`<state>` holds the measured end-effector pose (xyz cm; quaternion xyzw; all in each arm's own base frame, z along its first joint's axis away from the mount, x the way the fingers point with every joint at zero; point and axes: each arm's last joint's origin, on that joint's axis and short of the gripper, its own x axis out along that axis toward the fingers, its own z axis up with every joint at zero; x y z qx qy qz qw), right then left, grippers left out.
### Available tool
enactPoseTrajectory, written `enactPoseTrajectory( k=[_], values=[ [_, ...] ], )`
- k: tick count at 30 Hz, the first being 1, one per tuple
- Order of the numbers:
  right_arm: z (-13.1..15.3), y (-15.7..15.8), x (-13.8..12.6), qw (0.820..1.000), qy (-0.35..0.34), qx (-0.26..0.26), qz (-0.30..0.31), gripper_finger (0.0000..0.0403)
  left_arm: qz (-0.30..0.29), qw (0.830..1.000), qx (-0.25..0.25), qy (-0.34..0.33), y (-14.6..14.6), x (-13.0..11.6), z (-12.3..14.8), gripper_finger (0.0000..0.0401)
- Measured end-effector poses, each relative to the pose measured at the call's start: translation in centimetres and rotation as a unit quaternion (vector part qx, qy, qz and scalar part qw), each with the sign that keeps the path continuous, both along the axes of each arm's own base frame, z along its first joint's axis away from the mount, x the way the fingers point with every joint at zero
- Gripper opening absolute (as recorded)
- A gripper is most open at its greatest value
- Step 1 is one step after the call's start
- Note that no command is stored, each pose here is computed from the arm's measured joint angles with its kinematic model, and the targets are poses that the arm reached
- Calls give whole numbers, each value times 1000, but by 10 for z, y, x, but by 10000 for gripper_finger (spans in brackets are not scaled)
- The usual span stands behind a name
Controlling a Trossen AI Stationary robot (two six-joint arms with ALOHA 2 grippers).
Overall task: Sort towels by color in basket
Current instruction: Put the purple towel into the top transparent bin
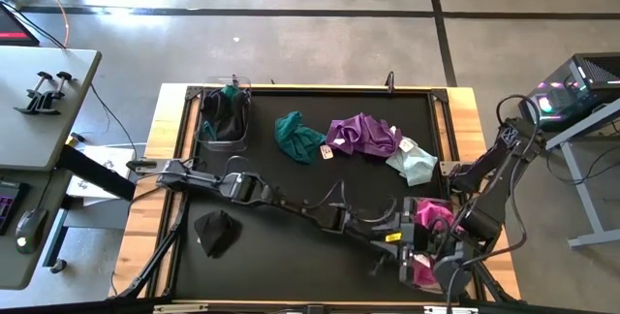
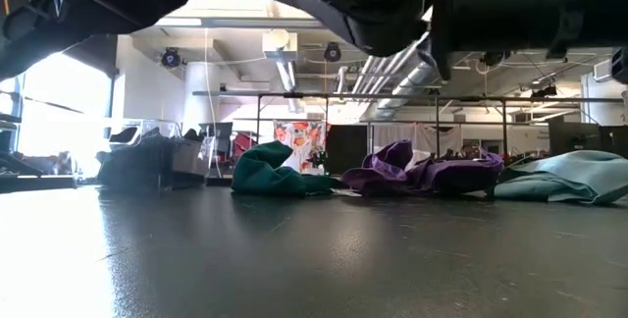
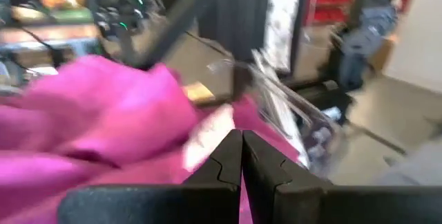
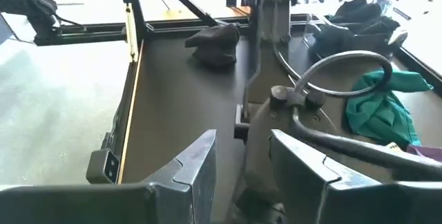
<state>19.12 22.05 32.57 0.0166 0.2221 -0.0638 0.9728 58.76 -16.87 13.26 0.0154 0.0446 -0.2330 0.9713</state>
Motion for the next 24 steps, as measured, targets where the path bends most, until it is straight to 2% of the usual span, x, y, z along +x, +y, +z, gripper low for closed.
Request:
enactPoseTrajectory(
  k=[1,5,7,11,14,16,18,20,24],
  values=[
    [1,1,0,1000,-3,-3,3,129,12,1000,-11,-15,2,0,-1,0],
    [19,5,-12,999,-36,-14,8,129,62,997,-47,31,8,2,-3,0],
    [29,7,-23,998,-52,-18,20,129,80,995,-46,42,9,2,2,0],
    [29,9,-37,998,-47,-22,31,129,96,993,-9,63,-12,-10,27,0],
    [12,5,-44,1000,-23,-15,8,129,147,983,57,96,-30,-27,55,0],
    [-9,-1,-46,1000,-1,-20,-17,129,193,967,111,121,-40,-40,69,0],
    [-32,-11,-48,998,18,-29,-51,129,234,944,173,153,-47,-54,73,0],
    [-53,-24,-47,995,34,-32,-87,129,280,912,217,204,-45,-65,65,0],
    [-85,-57,-40,987,76,-20,-142,129,359,845,254,305,-22,-78,41,0]
  ],
)
